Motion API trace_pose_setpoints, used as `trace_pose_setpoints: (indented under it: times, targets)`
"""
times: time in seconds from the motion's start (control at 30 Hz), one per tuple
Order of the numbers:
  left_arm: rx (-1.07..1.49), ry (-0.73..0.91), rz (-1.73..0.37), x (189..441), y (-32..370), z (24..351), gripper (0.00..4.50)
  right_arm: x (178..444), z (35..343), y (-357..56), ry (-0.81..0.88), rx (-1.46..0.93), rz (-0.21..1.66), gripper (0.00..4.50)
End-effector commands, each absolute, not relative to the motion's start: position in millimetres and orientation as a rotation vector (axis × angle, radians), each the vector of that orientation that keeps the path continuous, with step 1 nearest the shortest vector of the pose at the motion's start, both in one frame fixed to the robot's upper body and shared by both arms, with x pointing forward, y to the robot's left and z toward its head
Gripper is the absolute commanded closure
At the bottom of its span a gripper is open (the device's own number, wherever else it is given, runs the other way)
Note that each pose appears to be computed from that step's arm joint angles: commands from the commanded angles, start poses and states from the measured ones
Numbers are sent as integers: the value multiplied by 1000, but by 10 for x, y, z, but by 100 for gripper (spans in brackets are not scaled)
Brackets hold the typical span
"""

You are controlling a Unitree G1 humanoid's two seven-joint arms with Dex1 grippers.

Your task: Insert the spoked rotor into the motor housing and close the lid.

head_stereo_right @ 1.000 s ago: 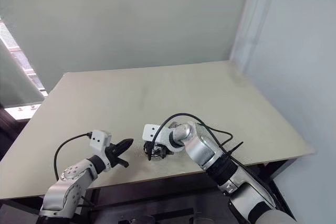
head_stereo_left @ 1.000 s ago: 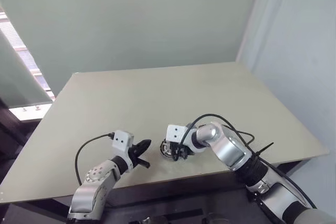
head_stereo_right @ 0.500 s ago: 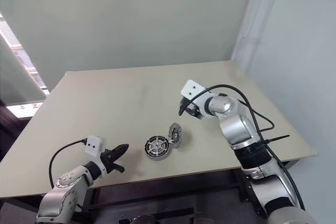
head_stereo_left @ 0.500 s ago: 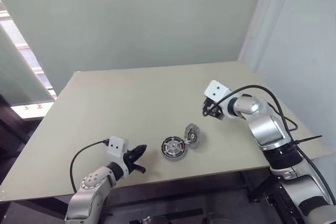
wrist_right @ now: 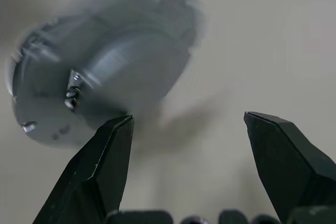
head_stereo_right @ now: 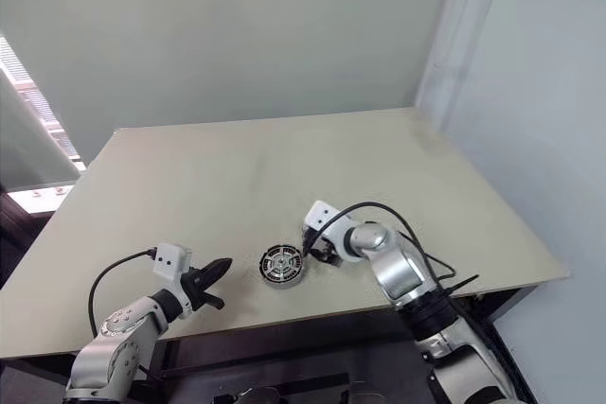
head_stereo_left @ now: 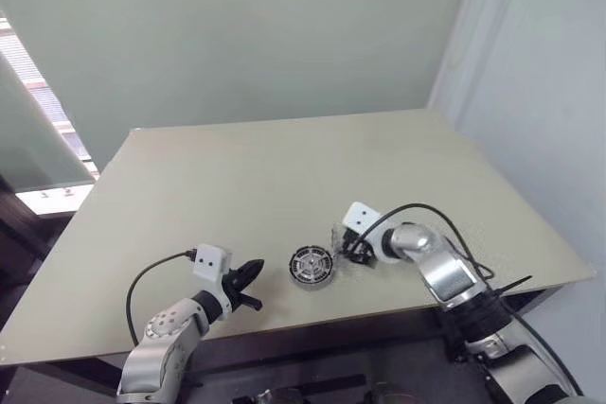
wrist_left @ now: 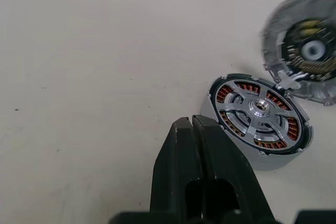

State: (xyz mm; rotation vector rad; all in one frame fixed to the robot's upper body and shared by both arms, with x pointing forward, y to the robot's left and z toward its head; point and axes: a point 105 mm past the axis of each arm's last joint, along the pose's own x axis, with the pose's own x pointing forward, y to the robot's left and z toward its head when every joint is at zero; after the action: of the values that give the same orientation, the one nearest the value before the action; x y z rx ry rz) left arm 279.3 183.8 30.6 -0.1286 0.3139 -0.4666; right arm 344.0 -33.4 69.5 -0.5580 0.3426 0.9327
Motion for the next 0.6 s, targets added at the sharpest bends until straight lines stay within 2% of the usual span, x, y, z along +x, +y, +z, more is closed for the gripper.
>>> trace_pose_setpoints:
  times: [0.03, 0.33, 0.4, 0.5, 0.6]
  targets:
    - [-100, 258, -462, 2853, 1888, 458, 450, 3447, 845, -133, 266, -501, 942, 82]
    - [-91, 248, -461, 2846, 1880, 489, 450, 3428, 766, 112, 259, -367, 1016, 82]
    - [-91, 249, -457, 2836, 1886, 480, 450, 3376, 798, 134, 240, -281, 1077, 82]
    - [-92, 252, -455, 2827, 1886, 467, 450, 3303, 914, 164, 219, -27, 1160, 82]
    - [-94, 252, -455, 2828, 1878, 464, 450, 3332, 1056, 90, 148, 150, 1174, 82]
